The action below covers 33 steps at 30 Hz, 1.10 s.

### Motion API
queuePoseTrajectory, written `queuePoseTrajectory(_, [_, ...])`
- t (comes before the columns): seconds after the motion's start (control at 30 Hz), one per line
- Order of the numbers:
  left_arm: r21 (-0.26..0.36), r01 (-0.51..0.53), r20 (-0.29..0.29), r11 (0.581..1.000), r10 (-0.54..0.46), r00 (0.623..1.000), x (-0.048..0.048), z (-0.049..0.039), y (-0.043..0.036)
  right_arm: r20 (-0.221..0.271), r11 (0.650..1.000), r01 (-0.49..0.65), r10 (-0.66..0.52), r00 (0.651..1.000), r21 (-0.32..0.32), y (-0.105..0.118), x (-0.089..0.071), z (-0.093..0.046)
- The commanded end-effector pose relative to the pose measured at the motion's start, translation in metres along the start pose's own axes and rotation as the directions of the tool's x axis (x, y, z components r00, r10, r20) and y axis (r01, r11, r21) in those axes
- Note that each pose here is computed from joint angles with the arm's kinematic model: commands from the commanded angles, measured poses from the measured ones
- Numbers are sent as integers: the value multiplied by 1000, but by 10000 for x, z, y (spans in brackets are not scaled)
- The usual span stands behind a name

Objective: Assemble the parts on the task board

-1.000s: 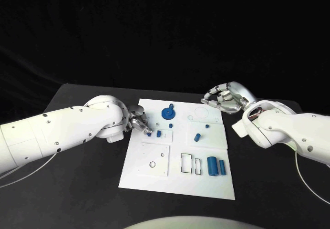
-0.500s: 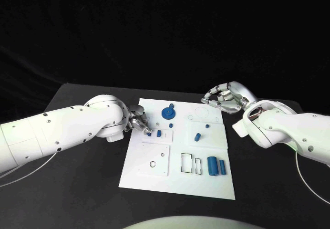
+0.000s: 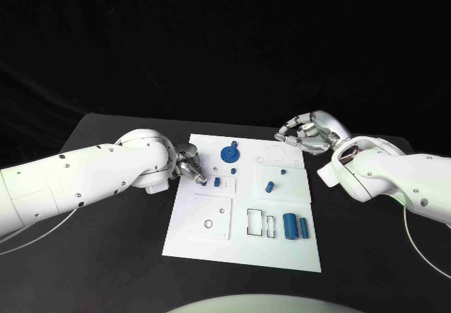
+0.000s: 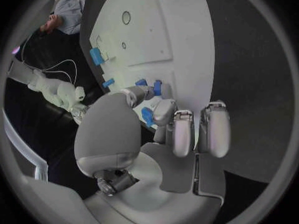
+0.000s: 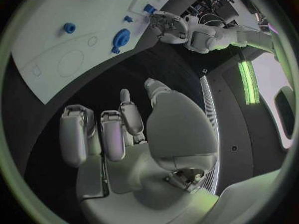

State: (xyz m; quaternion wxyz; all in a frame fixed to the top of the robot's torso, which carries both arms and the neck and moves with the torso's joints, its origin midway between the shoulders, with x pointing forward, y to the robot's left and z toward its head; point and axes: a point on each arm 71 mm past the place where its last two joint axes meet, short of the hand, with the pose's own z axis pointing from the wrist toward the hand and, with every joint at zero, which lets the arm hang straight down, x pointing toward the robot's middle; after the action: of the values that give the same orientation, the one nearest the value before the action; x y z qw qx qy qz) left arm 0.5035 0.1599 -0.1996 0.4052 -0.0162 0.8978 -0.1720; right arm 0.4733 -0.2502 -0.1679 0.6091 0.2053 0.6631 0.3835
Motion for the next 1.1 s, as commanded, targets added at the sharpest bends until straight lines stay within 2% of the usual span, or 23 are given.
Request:
queuePoseTrajectory(0.03, [3,-29,-40,1000,29,999,94,17,-27,-4,1000,3,-3,1000,-12,10,7,-1])
queuePoseTrajectory(0.27, [7,-28,-16,1000,28,999,81,17,-40,-3,1000,3,-3,1000,-13,12,8,-1])
queuePoseTrajectory(0.7, [8,-28,-23,1000,28,999,88,13,-44,0,1000,4,-4,1000,-12,8,1,-3])
queuePoseTrajectory(1.1, [8,-73,0,997,73,997,82,7,-65,0,1000,4,-4,1000,-12,7,0,-3])
